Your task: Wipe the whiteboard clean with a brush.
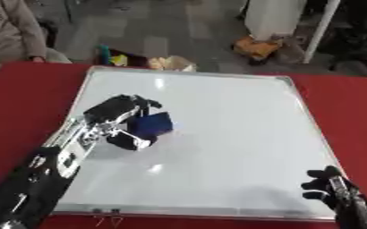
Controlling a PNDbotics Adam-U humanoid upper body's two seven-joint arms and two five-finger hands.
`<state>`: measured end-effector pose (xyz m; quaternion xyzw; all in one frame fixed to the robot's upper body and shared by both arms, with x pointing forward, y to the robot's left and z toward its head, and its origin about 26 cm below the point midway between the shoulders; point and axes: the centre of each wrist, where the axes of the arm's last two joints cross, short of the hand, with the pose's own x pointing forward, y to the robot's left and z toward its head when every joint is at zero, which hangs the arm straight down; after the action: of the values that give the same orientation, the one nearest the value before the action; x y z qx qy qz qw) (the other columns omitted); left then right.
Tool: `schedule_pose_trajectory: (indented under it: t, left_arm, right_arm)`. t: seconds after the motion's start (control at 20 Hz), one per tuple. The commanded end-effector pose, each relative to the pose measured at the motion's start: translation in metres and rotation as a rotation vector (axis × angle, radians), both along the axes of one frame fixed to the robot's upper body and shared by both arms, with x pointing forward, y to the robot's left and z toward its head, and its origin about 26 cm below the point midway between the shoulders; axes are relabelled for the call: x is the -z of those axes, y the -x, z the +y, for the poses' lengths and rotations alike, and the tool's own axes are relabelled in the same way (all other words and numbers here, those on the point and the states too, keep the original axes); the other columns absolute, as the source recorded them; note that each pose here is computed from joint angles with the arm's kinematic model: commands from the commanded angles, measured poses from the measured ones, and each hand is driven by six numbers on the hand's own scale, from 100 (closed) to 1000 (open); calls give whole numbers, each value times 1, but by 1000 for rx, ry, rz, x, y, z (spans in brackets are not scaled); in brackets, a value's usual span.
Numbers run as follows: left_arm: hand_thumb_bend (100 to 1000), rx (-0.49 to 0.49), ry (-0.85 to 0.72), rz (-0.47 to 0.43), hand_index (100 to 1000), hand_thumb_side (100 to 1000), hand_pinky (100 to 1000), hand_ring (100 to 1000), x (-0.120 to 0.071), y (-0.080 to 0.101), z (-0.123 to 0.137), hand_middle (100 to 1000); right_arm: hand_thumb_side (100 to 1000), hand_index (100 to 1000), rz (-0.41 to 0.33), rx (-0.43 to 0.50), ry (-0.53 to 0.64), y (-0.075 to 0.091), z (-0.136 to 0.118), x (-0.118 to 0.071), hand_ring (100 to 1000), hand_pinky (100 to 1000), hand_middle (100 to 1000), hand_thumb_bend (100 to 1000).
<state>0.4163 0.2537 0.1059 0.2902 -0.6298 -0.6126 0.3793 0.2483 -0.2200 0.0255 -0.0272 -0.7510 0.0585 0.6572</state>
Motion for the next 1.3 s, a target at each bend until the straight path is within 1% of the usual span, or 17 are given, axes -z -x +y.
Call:
schedule_pose_trajectory:
  t: [0.05,0.35,0.55,1.2,1.3]
  left_arm:
    - [353,-61,-26,-41,901,287,537,545,-10,-2,21,528]
    - [367,-140,-49,-52,899,278,538,544,-4,1,44,529]
    - [372,-174,-58,-58,899,278,540,545,-2,2,53,531]
    - [369,-226,-70,-39,900,290,543,549,10,3,63,535]
    - [371,-235,-76,-35,898,291,544,549,12,4,64,518]
  right_arm:
    - [879,682,-26,8,15,-2,-5,-7,636,600,480,100]
    - [879,682,-25,13,15,-2,-6,-6,636,600,480,100]
    - [880,682,-25,14,15,-2,-6,-6,636,600,480,100]
    - [880,682,-24,16,14,-2,-6,-5,635,599,480,100]
    - [880,682,-23,17,14,-2,-6,-5,635,599,480,100]
